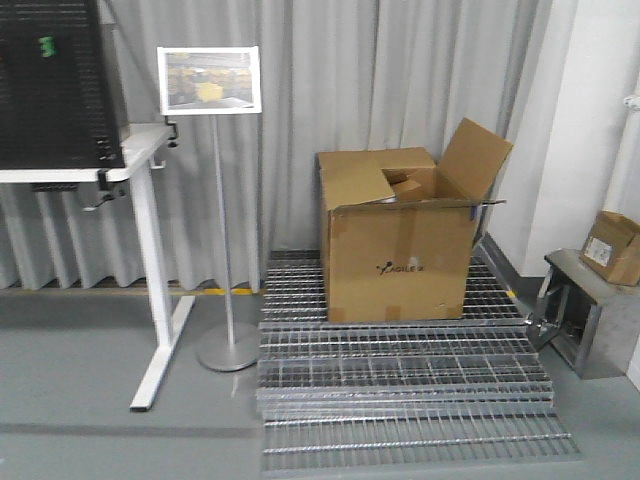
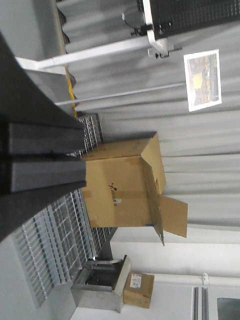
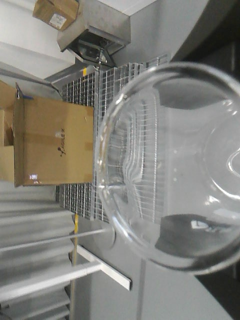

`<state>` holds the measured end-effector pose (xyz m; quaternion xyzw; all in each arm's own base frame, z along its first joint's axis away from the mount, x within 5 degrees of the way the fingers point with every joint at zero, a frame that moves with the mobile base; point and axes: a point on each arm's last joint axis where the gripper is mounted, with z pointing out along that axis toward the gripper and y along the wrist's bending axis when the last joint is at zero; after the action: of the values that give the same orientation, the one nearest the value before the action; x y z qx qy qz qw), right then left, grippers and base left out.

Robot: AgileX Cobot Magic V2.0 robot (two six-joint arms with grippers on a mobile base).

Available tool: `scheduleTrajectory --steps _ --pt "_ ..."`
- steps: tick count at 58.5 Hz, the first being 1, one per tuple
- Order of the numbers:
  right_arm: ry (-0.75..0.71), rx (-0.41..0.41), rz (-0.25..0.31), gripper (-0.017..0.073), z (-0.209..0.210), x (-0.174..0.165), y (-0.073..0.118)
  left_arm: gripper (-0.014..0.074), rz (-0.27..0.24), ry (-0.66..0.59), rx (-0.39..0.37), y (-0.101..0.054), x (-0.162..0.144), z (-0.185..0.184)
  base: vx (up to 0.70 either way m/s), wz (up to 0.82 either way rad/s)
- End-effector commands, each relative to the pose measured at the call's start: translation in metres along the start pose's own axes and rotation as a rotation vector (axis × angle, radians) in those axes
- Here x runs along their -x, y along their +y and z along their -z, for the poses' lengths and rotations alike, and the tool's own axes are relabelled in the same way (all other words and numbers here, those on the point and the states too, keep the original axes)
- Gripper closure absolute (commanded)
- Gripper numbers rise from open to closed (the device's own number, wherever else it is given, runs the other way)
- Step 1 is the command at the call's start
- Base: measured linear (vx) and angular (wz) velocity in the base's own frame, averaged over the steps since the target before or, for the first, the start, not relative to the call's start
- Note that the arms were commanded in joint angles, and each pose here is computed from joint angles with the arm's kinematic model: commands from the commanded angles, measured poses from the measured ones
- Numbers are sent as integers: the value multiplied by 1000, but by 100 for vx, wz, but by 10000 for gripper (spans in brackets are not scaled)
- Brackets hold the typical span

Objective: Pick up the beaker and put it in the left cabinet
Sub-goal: 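Hold the beaker while the base drives to the open grey cabinet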

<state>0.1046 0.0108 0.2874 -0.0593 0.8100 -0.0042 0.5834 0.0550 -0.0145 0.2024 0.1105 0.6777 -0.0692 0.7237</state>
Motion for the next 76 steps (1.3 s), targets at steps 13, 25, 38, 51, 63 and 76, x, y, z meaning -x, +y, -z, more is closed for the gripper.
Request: scheduleTrajectory --steps 13,25,38,51,63,76 --pt "-94 22 20 565 3 16 1 592 12 -86 4 0 3 1 57 -34" --pt "-94 22 20 565 3 16 1 592 12 -86 4 0 3 1 54 -43" --pt "-94 22 20 565 3 16 1 592 12 -86 4 0 3 1 50 -52" --pt "-94 22 20 565 3 16 1 592 12 -86 4 0 3 1 45 -64" --pt "-94 22 20 565 3 16 1 592 12 -86 4 0 3 1 41 -72" --pt "-94 22 20 565 3 16 1 592 12 -86 4 0 3 1 37 -77"
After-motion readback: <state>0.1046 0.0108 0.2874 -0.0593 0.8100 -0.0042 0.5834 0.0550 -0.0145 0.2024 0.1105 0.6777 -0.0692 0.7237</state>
